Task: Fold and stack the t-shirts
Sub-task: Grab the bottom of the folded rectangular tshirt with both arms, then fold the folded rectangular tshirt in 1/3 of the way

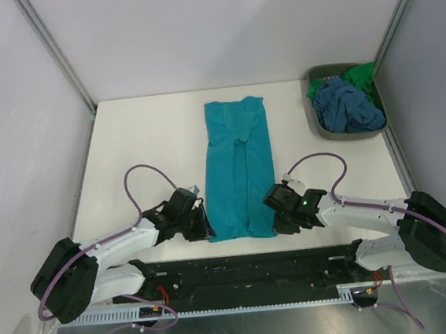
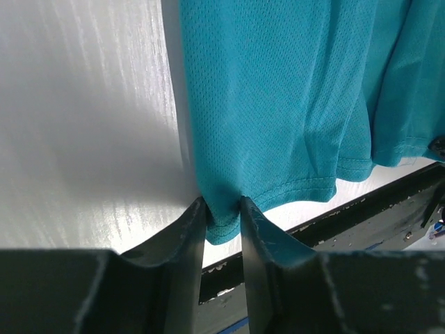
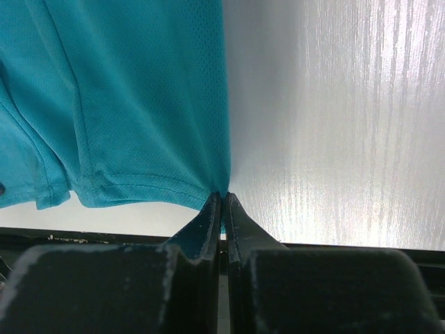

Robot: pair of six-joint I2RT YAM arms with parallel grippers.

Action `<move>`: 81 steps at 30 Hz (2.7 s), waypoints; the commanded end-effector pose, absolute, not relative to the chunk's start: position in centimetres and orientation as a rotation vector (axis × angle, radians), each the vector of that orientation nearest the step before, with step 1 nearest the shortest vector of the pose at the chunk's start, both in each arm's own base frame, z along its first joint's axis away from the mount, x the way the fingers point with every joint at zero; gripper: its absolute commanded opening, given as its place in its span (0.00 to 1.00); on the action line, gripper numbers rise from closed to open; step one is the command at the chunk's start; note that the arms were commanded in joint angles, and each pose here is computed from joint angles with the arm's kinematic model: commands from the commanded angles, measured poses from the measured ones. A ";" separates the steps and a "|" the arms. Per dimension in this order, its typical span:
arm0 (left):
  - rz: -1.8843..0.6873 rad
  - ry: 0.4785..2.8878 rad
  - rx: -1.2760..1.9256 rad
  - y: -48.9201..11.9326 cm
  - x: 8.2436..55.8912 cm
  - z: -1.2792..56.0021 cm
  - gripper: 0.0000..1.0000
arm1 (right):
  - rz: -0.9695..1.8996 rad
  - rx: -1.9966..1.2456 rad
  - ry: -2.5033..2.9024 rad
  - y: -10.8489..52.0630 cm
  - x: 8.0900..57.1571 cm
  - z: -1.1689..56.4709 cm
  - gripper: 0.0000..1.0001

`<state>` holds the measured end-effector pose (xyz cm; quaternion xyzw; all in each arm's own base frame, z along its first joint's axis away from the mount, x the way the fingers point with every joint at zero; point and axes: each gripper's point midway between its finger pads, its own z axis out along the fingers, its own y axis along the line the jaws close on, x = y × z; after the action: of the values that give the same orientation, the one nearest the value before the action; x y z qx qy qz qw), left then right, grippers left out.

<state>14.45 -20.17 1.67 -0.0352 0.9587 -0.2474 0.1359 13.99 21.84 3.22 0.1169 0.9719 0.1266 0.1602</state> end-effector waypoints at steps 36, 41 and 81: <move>-0.664 2.501 -0.177 -27.3 36.9 10.7 0.00 | 0.412 0.332 2.392 22.1 39.0 11.8 0.00; -0.632 2.502 -0.244 -26.1 41.1 9.2 0.00 | 0.419 0.375 2.411 21.4 43.4 9.6 0.00; -0.590 2.386 -0.151 -21.7 46.4 12.1 0.56 | 0.415 0.340 2.399 19.3 46.8 11.3 0.43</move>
<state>46.34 -21.41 6.85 -0.0938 0.9332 -0.2095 0.2764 47.62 18.16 8.57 0.1631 0.9243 0.1460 0.3127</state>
